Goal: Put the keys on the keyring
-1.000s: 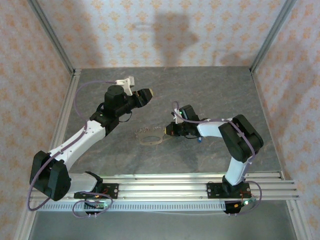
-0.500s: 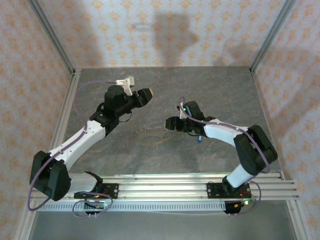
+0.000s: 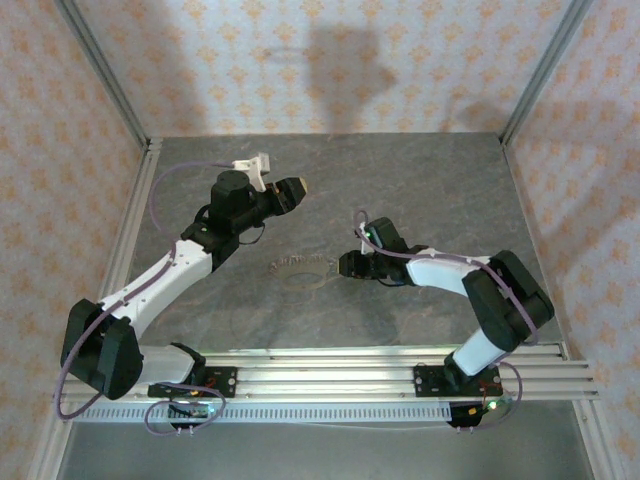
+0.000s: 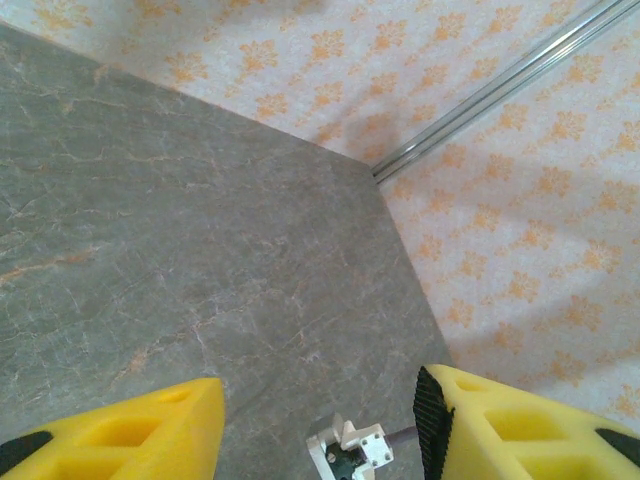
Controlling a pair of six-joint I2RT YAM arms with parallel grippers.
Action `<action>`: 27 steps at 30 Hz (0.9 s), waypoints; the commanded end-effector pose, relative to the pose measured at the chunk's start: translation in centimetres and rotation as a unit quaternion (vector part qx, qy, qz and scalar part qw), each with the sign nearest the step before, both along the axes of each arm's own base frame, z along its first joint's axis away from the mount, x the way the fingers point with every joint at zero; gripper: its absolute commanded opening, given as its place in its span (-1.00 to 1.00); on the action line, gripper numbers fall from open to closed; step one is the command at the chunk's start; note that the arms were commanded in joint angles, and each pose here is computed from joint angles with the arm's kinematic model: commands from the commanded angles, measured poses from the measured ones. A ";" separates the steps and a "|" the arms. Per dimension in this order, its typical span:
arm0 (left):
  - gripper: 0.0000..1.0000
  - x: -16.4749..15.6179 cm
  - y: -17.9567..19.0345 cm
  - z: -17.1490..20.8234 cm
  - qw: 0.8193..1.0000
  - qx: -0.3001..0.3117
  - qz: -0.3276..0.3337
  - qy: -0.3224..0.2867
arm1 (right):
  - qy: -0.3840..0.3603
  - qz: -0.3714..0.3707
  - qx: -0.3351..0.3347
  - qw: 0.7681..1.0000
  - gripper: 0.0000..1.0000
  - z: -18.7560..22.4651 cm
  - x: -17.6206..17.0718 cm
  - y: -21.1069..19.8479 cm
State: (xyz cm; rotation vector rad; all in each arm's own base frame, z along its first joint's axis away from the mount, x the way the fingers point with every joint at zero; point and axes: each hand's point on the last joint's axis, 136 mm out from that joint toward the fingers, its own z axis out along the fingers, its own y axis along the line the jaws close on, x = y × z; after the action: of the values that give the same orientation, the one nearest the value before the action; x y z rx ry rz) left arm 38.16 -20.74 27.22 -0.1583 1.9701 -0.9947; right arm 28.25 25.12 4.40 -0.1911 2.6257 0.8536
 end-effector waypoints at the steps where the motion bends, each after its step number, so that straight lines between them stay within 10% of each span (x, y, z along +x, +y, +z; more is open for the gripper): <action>1: 0.09 0.2 -0.2 0.5 1.000 -0.006 -0.005 -0.006 | -0.026 0.026 0.003 0.999 -0.23 0.3 0.7 0.8; 27: 0.10 0.5 -0.5 0.2 1.000 -0.007 -0.006 0.000 | -0.013 0.068 0.029 0.997 -0.32 -0.6 1.2 3.9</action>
State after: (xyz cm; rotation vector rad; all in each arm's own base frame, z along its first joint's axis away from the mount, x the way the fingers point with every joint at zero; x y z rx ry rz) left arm 38.45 -20.91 26.27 -0.1712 1.9956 -0.9952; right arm 29.17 28.17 3.22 -0.3323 2.6147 0.9398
